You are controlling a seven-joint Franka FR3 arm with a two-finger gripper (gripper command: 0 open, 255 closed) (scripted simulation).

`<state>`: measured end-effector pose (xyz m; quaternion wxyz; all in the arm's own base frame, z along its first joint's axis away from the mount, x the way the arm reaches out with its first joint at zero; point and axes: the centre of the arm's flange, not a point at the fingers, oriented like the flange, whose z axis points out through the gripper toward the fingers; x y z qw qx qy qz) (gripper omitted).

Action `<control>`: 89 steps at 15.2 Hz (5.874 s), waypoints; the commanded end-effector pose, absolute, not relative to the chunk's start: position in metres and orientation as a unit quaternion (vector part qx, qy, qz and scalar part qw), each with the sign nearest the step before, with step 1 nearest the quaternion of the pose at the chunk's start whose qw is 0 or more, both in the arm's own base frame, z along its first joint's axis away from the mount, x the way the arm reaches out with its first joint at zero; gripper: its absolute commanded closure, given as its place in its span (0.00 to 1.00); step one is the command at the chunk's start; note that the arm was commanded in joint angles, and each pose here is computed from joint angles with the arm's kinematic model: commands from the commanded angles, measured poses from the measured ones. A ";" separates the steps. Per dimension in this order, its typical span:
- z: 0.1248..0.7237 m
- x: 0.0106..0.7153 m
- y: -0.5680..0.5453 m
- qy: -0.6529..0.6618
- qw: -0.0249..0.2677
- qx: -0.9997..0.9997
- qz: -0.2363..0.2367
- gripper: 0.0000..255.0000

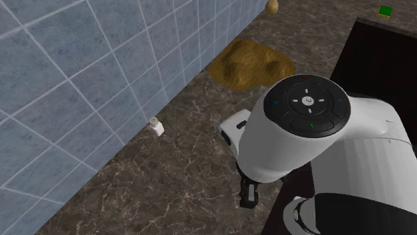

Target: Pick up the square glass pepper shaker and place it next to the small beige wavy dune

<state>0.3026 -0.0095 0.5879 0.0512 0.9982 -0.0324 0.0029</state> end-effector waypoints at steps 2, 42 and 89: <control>0.583 0.313 -0.016 -0.035 0.050 0.998 0.004 0.00; 0.411 0.646 -0.248 -0.104 0.022 0.993 0.042 0.00; 0.561 0.647 -0.248 -0.104 0.022 0.993 0.042 1.00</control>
